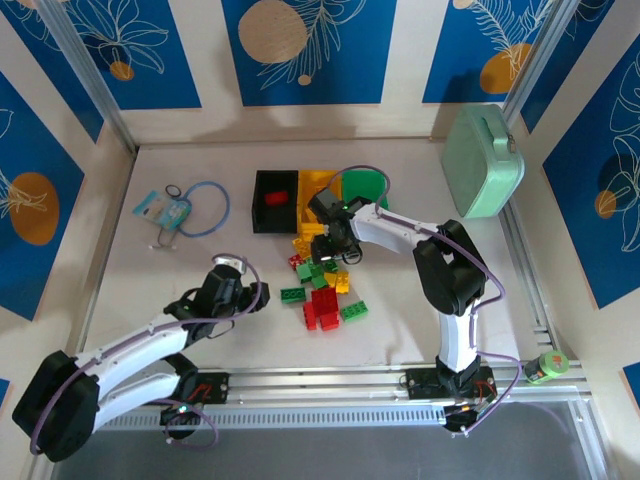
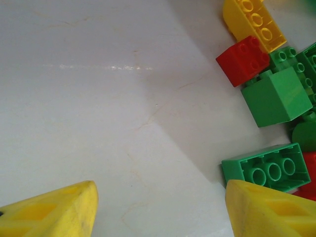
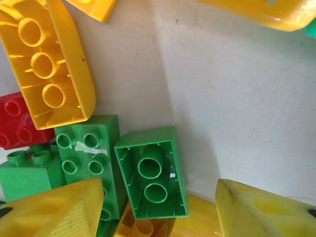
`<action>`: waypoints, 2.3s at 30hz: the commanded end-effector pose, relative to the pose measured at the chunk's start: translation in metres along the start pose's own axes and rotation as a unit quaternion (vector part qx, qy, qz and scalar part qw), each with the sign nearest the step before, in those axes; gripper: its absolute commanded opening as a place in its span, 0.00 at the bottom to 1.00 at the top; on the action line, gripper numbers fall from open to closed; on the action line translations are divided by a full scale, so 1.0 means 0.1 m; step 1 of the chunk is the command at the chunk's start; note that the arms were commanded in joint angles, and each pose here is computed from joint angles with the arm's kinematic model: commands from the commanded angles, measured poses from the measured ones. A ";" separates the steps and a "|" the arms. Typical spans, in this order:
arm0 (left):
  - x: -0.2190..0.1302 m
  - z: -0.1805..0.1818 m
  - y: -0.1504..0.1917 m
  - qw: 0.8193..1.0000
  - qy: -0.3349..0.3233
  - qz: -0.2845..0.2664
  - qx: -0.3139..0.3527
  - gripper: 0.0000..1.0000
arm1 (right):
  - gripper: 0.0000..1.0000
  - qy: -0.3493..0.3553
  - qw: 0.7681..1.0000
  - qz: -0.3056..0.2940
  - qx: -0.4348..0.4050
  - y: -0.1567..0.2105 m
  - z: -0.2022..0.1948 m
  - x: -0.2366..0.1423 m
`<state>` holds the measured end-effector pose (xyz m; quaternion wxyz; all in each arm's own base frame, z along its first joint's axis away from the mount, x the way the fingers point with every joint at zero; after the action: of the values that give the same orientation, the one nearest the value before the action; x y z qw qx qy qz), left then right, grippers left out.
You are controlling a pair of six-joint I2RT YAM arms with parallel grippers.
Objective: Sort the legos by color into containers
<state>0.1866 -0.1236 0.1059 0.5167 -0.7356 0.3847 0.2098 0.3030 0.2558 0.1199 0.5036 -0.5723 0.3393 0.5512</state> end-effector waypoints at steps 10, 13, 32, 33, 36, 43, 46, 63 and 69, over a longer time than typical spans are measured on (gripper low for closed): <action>0.01 -0.06 -0.04 1.000 0.010 -0.001 -0.006 0.68 | 0.57 0.007 0.999 0.033 0.018 0.06 -0.09 0.24; 0.02 -0.07 -0.04 1.000 0.010 -0.001 -0.007 0.68 | 0.57 0.006 0.999 0.038 0.017 0.10 -0.09 0.29; 0.03 -0.14 -0.09 1.000 0.021 -0.002 0.010 0.67 | 0.33 0.020 1.000 0.003 0.020 0.06 -0.12 -0.07; 0.03 -0.16 -0.10 1.000 0.023 -0.001 0.014 0.67 | 0.33 0.021 1.000 -0.008 0.018 0.03 -0.12 -0.16; 0.02 -0.19 -0.11 0.999 0.026 -0.001 0.026 0.67 | 0.33 0.022 0.999 -0.041 0.016 -0.07 -0.15 -0.42; -0.01 -0.32 -0.08 0.997 0.051 0.001 0.054 0.68 | 0.33 0.021 0.994 -0.088 0.058 -0.42 -0.61 -0.78; -0.03 -0.38 -0.07 0.996 0.050 0.003 0.073 0.68 | 0.34 0.014 0.993 -0.092 0.076 -0.58 -0.80 -0.82; -0.07 -0.68 -0.07 0.988 0.057 0.023 0.143 0.70 | 0.74 0.016 0.986 -0.135 0.092 -0.84 -0.96 -0.93; 0.04 -0.82 -0.04 0.979 0.049 0.070 0.183 0.74 | 0.73 -0.013 0.985 -0.141 0.097 -0.52 -0.87 -0.88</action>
<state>0.1845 -0.1916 0.1343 0.5927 -0.6370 0.4738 0.1358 0.3704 0.1677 0.1968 0.6065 -0.5700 0.3264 0.4480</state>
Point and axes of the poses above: each hand's point on the last joint's axis, 136 mm out from that joint toward the fingers, its own x axis out along the fingers, its own z axis along the line the jaws close on, y = z × x, the point moved 7 cm from there along -x, back along the fingers, and after that the axes turned 2 degrees about -x, right-handed, at the moved point
